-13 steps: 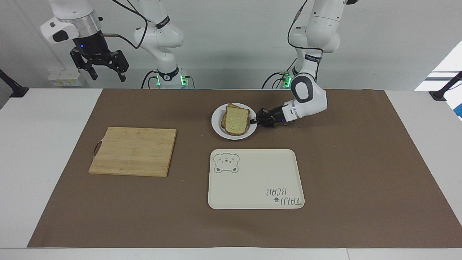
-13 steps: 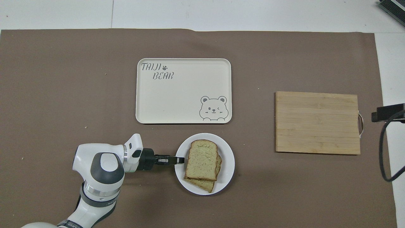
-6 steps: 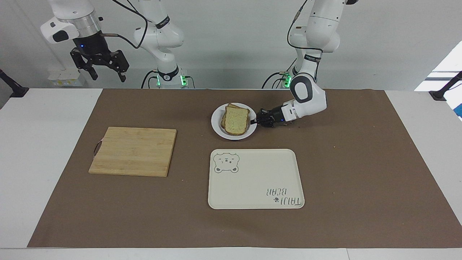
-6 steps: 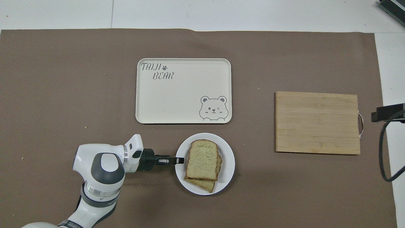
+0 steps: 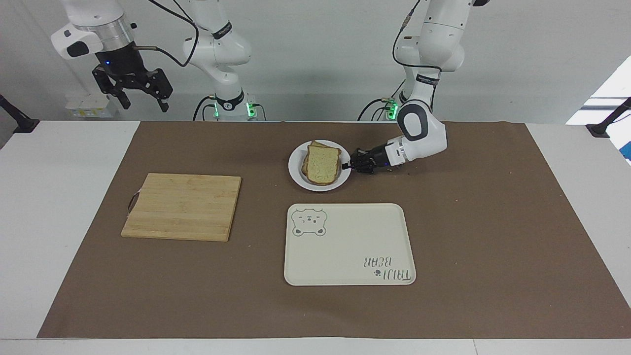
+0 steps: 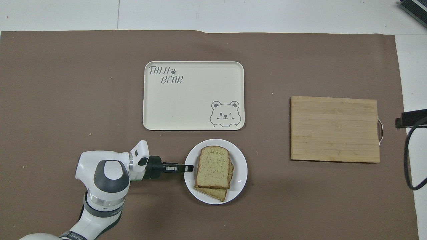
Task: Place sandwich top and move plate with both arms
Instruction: 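Slide the plate with the left gripper onto the bear tray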
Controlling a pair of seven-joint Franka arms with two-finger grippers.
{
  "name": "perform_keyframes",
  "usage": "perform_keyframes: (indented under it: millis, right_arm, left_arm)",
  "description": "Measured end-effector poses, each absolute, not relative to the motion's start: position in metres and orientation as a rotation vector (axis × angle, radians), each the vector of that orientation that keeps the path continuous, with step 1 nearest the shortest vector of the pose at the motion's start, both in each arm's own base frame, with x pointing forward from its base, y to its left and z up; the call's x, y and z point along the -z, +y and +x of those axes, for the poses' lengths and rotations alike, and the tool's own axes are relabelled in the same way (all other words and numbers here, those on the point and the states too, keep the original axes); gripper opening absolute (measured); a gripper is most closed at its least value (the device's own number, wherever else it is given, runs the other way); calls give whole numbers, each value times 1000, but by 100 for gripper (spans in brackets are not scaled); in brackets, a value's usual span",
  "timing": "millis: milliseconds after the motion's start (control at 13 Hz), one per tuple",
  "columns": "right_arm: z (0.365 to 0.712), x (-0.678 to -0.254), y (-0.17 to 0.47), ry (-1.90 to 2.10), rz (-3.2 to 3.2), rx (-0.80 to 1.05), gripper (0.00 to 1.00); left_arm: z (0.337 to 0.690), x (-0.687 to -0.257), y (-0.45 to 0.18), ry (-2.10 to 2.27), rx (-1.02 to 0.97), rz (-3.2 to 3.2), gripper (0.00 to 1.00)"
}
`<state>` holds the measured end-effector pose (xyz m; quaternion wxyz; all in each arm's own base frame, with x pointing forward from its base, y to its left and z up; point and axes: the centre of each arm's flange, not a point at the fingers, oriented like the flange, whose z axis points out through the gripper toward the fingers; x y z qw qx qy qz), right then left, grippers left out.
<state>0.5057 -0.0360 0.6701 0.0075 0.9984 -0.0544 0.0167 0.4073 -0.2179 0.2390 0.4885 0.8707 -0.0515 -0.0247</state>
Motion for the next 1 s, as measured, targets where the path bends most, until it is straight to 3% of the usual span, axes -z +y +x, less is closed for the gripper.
perform_keyframes:
  millis: [694,1003]
  right_arm:
    - [505,-670,-45,-195,3121,-50,100]
    - [505,-669,-50,-207,3125,-47,100]
  left_arm:
    - [486,-289,-156,-72,-77,1981,4]
    - [542,-306,-141,-92,-124,2005,4]
